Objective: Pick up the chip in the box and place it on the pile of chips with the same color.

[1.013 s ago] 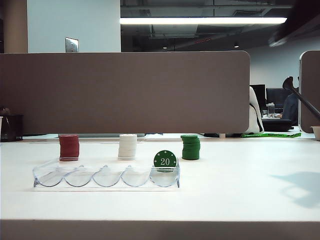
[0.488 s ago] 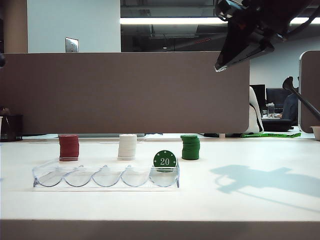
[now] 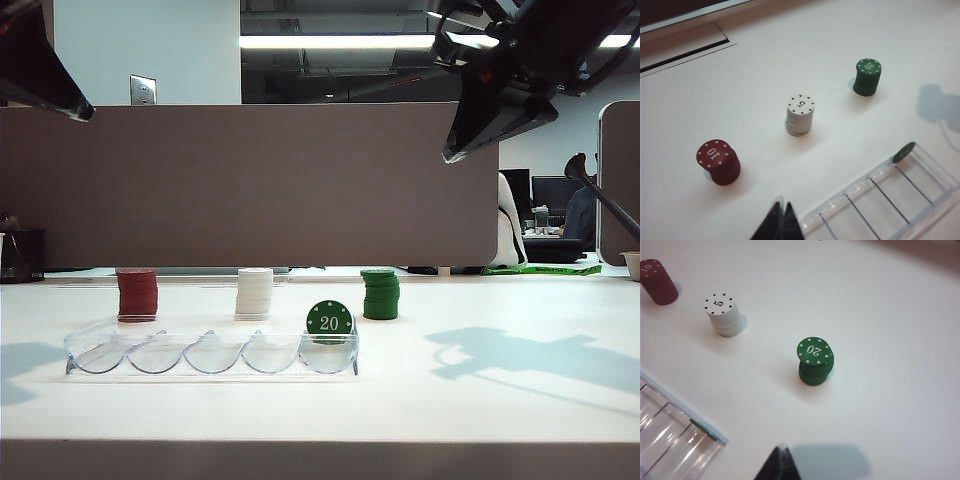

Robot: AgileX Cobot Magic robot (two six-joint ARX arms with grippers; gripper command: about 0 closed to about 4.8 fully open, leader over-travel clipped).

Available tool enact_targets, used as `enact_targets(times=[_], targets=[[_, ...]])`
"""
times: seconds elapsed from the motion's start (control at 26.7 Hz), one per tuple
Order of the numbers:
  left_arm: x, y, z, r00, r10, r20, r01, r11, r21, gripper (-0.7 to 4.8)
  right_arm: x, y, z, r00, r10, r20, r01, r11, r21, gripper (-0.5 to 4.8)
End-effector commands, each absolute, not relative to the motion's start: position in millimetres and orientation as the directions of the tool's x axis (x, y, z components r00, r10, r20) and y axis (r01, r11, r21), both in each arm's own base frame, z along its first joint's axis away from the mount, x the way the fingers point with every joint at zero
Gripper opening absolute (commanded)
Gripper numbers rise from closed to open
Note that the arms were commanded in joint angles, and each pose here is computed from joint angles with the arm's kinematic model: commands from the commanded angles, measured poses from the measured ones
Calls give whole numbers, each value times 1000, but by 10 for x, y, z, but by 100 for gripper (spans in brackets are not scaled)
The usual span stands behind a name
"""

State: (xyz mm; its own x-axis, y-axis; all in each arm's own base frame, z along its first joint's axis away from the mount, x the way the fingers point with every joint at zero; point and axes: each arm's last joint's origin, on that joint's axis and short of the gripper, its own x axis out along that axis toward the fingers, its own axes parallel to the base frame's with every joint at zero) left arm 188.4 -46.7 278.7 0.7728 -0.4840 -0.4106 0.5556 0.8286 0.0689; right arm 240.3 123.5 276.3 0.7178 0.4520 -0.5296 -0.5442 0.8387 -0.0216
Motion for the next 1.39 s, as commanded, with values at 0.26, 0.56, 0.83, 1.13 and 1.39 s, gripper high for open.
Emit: enact_targets(times=[0.26, 0.56, 0.83, 1.13, 1.39], targets=[[1895, -467, 2826, 784, -488, -384, 553, 829, 77, -6, 2421, 1247, 2834, 743, 472, -475, -547, 837, -23, -6], [1891, -467, 2817, 779, -489, -392, 556, 828, 72, -6, 2457, 1290, 2919, 740, 556, -379, -591, 806, 30, -6], [1899, -469, 2837, 788, -491, -371, 555, 828, 81, -6, 2674, 1440, 2760, 616, 663, -425, -719, 694, 40, -6], [1908, -471, 2856, 795, -493, -352, 553, 828, 90, -6, 2854, 1554, 2464, 419, 674, -608, -815, 575, 75, 12], [1907, -471, 2854, 795, -493, -354, 553, 828, 89, -6, 2819, 1580, 2340, 258, 746, -614, -927, 370, 60, 97]])
